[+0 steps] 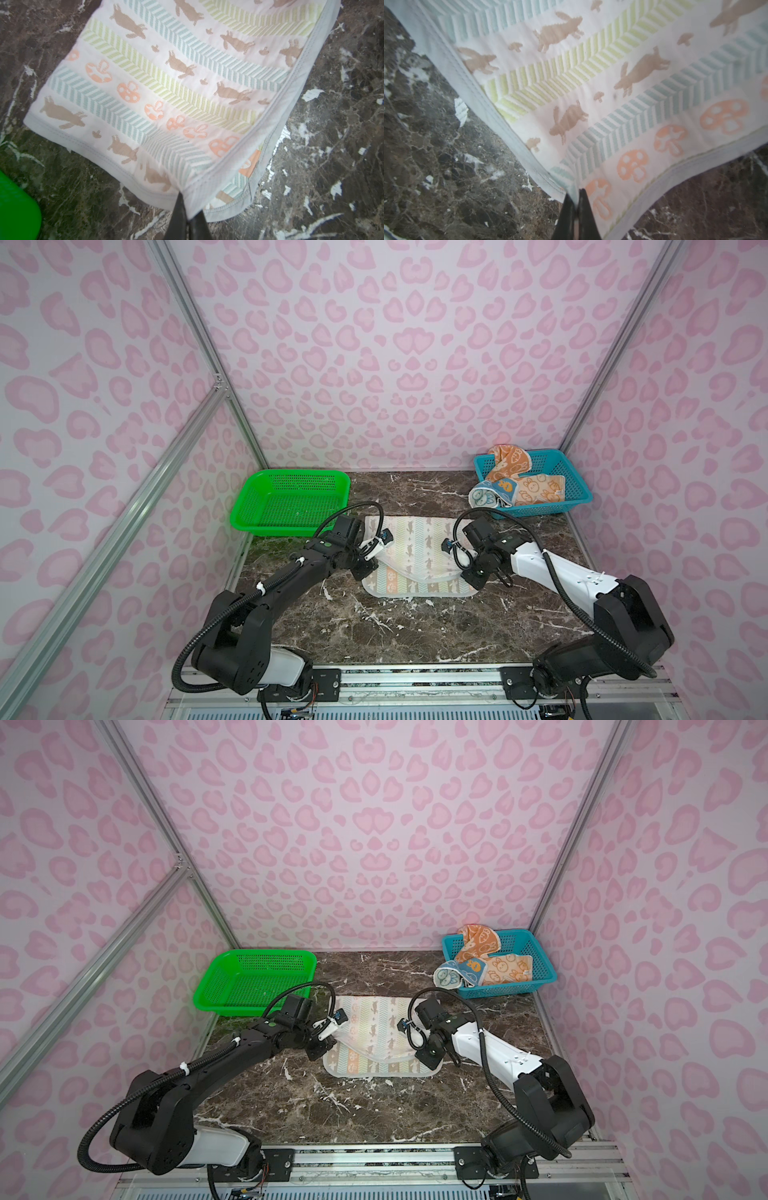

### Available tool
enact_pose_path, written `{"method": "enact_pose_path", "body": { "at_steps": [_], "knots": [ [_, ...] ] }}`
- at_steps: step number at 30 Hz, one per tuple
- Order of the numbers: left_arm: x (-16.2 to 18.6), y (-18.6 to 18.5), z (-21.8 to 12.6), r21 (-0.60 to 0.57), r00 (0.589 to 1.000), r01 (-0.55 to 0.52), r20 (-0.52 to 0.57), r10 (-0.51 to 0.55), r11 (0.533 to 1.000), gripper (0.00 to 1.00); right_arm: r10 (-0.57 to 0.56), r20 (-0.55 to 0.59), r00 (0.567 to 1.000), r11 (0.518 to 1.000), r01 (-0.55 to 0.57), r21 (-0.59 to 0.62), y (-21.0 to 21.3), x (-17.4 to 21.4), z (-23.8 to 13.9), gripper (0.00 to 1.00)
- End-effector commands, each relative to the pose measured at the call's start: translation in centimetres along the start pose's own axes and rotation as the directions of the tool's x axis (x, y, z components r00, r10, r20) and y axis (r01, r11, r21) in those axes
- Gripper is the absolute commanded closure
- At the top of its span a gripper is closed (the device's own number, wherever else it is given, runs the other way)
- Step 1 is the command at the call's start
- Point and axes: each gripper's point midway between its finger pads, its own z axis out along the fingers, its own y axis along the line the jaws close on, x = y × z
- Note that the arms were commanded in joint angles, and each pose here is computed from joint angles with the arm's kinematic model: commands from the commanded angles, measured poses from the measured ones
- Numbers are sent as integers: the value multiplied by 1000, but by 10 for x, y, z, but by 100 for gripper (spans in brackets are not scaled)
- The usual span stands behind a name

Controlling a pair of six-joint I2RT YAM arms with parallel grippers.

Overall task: Fold and stack the towels
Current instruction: 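Smooth the towel flat with both grippers, pulling its near corners apart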

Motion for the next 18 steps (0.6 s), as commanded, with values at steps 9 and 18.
{"method": "enact_pose_path", "body": {
  "at_steps": [9, 18],
  "knots": [
    [28, -22, 27, 56, 991, 0, -134, 7, 998, 96, -58, -69, 996, 998, 58, -4, 10, 16, 21, 98],
    [37, -29, 29, 78, 986, 18, -169, -4, 997, 96, -107, -103, 989, 994, 106, -21, 19, 31, 28, 93]
  ]
}}
